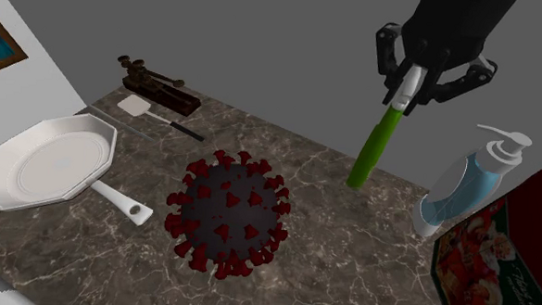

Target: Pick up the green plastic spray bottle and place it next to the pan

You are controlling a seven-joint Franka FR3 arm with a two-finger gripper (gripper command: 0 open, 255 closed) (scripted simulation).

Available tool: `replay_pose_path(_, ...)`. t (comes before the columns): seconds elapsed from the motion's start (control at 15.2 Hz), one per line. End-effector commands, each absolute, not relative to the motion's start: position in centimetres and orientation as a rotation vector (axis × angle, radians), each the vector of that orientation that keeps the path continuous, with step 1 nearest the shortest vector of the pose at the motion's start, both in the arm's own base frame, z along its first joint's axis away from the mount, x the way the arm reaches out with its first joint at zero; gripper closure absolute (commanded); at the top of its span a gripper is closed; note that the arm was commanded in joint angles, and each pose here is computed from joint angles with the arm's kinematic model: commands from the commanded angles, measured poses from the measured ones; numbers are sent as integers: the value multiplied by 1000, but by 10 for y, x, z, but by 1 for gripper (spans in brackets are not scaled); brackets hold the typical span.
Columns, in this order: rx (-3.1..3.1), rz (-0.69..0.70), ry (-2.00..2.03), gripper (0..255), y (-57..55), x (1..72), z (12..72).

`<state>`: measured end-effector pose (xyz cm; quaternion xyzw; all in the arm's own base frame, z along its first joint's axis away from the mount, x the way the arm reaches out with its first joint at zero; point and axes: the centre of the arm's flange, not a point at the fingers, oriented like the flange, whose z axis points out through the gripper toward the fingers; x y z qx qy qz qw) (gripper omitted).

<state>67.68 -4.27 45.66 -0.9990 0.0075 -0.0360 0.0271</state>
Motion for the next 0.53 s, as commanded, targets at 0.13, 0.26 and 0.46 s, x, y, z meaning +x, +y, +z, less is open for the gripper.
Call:
replay_pose_path(0.13,-3085,-111,23,255,-42,677,478)
replay_pose_path(0.26,-3085,-111,23,255,-42,677,489)
replay_pose_path(0.46,-3085,-111,23,255,-42,677,505)
